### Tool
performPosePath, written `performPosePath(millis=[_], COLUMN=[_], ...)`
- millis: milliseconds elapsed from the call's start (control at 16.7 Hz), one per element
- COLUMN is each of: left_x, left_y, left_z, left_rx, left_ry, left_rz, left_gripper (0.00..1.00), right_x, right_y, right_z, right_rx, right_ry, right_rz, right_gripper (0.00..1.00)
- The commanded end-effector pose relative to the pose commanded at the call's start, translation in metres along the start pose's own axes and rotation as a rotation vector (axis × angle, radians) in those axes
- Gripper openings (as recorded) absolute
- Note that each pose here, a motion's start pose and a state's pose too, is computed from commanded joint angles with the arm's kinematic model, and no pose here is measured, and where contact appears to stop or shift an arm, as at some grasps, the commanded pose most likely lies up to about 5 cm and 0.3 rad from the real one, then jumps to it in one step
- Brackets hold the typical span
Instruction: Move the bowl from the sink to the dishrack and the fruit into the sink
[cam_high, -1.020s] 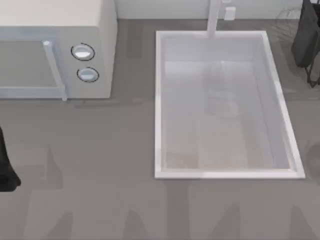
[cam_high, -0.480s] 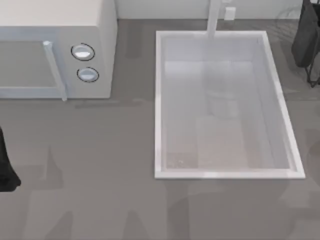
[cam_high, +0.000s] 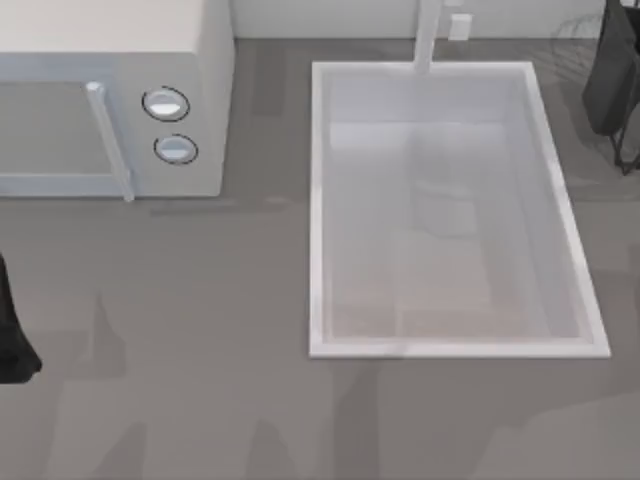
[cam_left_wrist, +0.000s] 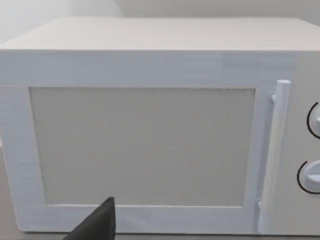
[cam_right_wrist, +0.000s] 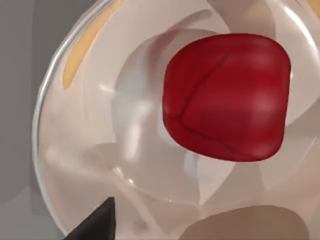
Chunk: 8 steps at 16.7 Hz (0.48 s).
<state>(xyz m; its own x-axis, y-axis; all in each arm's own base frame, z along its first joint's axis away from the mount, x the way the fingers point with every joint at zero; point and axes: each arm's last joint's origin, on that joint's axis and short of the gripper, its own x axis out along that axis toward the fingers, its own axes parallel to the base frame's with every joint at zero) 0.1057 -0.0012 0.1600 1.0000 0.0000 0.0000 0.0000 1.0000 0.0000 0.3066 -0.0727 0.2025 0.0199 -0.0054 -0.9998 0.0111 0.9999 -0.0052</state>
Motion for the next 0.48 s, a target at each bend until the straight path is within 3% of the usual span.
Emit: performPosePath(millis=[480], left_x=[0.0000], left_y=[0.0000], left_z=[0.0000], left_rx=[0.000], left_ry=[0.000], left_rz=[0.000], left_gripper=[1.00], right_x=[0.0092], right_y=[0.0001], right_z=[0.0033], right_rx=[-0.005], right_ry=[0.029], right_rz=[0.006], right_gripper=[1.00])
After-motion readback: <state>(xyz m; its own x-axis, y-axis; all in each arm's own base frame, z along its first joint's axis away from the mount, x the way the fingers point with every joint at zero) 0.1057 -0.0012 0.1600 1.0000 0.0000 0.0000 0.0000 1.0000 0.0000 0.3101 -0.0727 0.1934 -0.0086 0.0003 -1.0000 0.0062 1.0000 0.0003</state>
